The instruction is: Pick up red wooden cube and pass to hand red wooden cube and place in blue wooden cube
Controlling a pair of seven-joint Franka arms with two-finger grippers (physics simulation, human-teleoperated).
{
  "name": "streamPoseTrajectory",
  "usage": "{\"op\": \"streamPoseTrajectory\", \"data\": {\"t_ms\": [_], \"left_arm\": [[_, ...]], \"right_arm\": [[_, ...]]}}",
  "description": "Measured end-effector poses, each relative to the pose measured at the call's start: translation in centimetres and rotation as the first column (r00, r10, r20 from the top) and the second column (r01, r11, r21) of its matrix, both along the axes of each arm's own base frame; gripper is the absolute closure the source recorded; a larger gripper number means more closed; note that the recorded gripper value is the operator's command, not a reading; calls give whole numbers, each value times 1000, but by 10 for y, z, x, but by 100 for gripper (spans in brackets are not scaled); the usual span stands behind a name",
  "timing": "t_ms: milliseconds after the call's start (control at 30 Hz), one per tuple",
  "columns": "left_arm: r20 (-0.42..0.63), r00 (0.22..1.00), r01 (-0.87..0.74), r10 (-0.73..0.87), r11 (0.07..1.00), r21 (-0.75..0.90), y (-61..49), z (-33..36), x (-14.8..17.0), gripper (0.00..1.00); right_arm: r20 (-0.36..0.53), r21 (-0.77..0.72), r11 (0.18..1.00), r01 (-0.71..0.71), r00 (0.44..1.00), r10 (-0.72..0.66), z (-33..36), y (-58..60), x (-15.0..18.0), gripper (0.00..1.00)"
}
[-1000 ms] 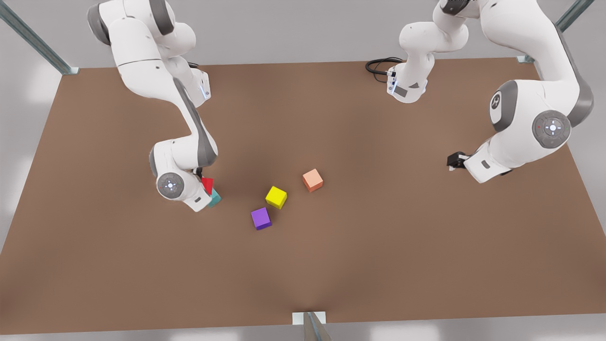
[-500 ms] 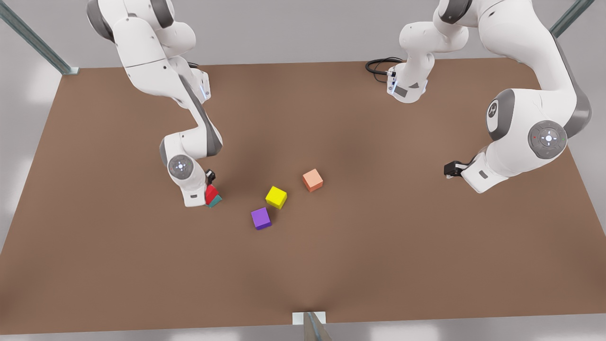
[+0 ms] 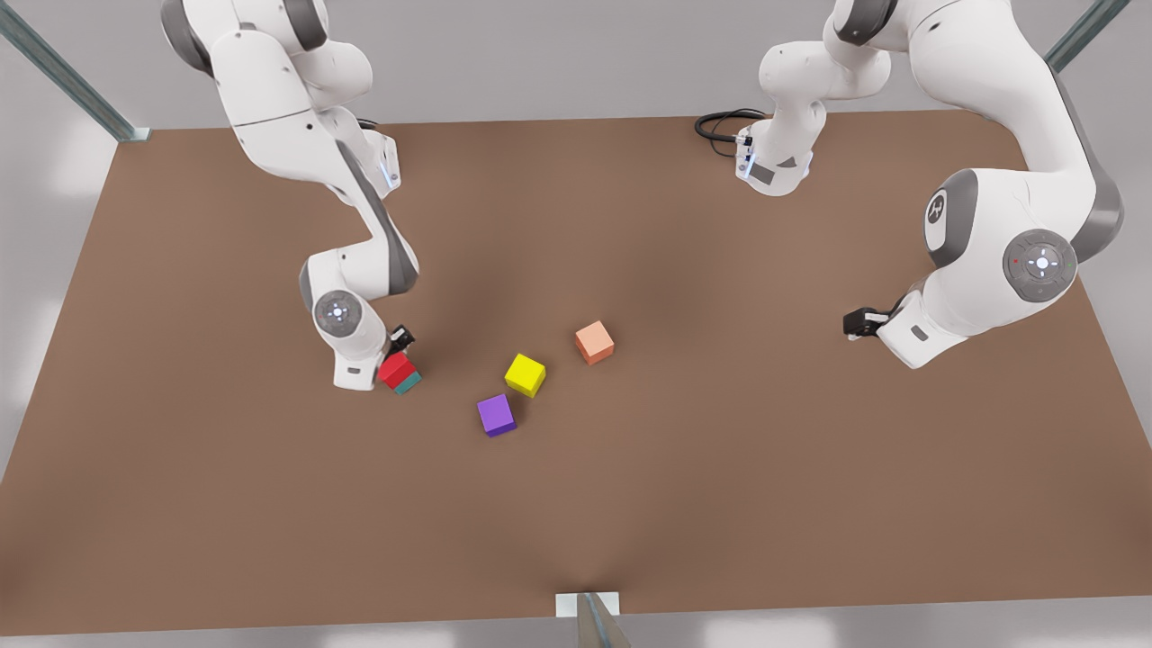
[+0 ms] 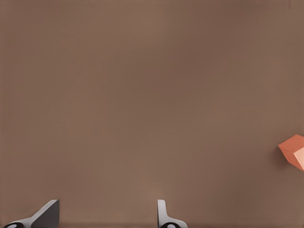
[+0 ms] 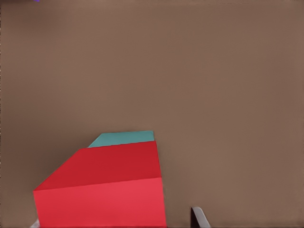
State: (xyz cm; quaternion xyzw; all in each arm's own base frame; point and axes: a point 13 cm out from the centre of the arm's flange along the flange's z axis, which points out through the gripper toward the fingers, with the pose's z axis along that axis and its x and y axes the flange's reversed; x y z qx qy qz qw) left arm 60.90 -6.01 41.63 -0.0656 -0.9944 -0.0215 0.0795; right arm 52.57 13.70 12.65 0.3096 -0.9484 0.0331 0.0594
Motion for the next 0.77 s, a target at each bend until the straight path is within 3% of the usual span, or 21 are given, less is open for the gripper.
{"op": "streamPoseTrajectory", "data": {"t_ms": [300,400,500,533,767], "left_arm": [[0,1000,-12,12,1000,1,0,0,0,0],[0,1000,-13,13,1000,2,-1,0,0,0],[0,1000,-12,12,1000,1,-3,0,0,0],[-1,1000,-15,15,1000,1,-2,0,-1,0],[-8,1000,-22,22,1000,1,0,-4,-1,0]], "right_arm": [[95,66,995,77,992,-83,95,30,36,0],[146,101,985,139,977,-153,165,31,81,0],[174,101,947,304,932,-318,233,-34,160,0],[170,101,931,350,916,-362,260,-55,165,0],[-16,76,850,520,853,-521,336,-114,74,0]]}}
